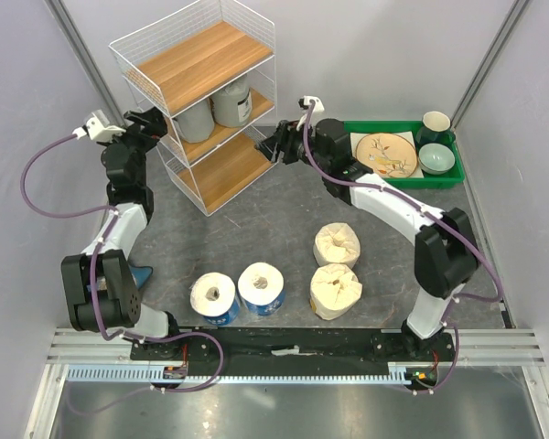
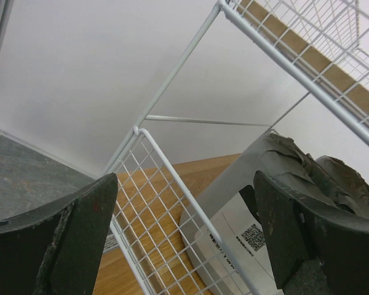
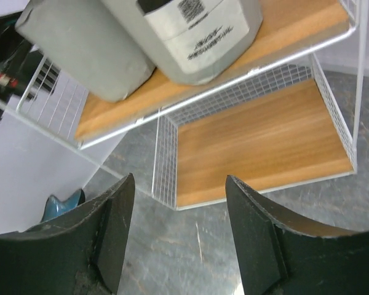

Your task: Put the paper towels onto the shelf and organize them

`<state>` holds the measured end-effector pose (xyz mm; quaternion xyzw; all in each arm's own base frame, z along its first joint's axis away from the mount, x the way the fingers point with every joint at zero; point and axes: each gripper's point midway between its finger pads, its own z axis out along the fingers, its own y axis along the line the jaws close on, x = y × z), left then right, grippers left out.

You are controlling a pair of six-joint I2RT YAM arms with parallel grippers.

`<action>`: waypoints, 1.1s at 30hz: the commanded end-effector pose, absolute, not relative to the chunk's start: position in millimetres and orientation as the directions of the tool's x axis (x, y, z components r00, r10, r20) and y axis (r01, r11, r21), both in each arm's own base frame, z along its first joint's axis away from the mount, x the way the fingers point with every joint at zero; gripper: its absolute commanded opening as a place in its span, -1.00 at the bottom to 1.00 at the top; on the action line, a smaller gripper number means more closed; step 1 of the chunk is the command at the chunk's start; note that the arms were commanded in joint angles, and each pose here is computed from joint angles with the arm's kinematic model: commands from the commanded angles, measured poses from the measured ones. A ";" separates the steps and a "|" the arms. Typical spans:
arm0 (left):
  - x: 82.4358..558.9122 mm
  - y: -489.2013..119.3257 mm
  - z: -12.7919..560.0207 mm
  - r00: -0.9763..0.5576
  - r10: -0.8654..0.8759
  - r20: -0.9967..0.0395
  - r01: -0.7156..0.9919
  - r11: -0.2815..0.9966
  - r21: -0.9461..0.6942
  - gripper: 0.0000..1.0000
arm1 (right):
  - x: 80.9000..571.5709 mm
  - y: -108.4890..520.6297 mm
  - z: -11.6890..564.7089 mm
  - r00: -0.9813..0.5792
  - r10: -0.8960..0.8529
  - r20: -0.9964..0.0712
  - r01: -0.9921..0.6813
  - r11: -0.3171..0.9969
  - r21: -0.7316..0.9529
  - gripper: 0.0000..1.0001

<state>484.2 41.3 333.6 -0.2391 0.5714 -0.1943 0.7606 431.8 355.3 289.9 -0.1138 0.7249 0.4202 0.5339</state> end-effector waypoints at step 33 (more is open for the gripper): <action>454.1 30.5 368.9 0.343 -0.628 -0.699 0.170 0.773 -0.611 0.97 | 521.3 415.1 350.8 -0.219 0.480 -0.850 -0.726 0.502 0.470 -0.16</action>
